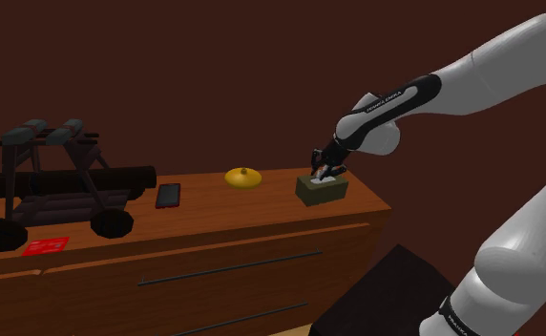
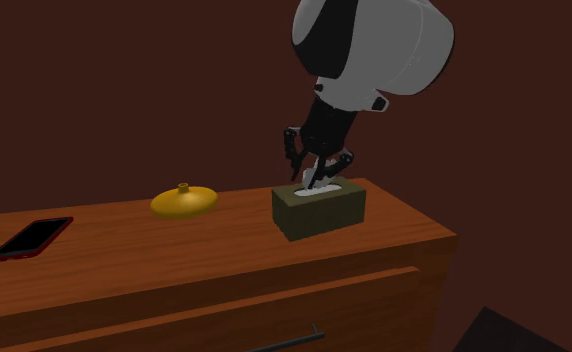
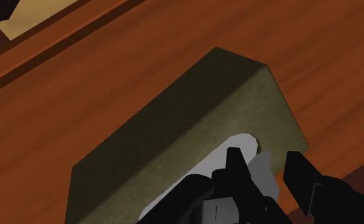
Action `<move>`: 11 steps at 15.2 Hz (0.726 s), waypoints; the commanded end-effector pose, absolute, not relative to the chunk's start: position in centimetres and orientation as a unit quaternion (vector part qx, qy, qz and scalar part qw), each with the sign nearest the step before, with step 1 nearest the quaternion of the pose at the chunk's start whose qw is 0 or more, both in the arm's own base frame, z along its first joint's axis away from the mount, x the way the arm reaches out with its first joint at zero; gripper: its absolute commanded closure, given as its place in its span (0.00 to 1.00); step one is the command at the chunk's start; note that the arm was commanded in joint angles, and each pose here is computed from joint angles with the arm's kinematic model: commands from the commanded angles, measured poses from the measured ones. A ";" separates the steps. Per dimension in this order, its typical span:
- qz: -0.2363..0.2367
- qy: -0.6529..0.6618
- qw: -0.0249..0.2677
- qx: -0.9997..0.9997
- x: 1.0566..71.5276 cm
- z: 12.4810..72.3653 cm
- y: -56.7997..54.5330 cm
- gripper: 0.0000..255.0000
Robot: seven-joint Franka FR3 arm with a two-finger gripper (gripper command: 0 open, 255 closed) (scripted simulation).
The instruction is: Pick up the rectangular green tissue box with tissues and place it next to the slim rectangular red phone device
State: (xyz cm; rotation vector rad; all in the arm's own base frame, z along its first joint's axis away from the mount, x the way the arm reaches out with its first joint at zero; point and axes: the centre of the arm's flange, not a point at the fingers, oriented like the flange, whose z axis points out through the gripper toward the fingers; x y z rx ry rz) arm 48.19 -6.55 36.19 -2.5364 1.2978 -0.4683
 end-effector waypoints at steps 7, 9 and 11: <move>-0.158 0.446 0.126 -0.872 48.2 38.1 -6.5 1.00; -0.158 0.446 0.126 -0.872 48.2 39.1 -6.5 1.00; -0.158 0.446 0.126 -0.872 48.2 40.2 -6.5 1.00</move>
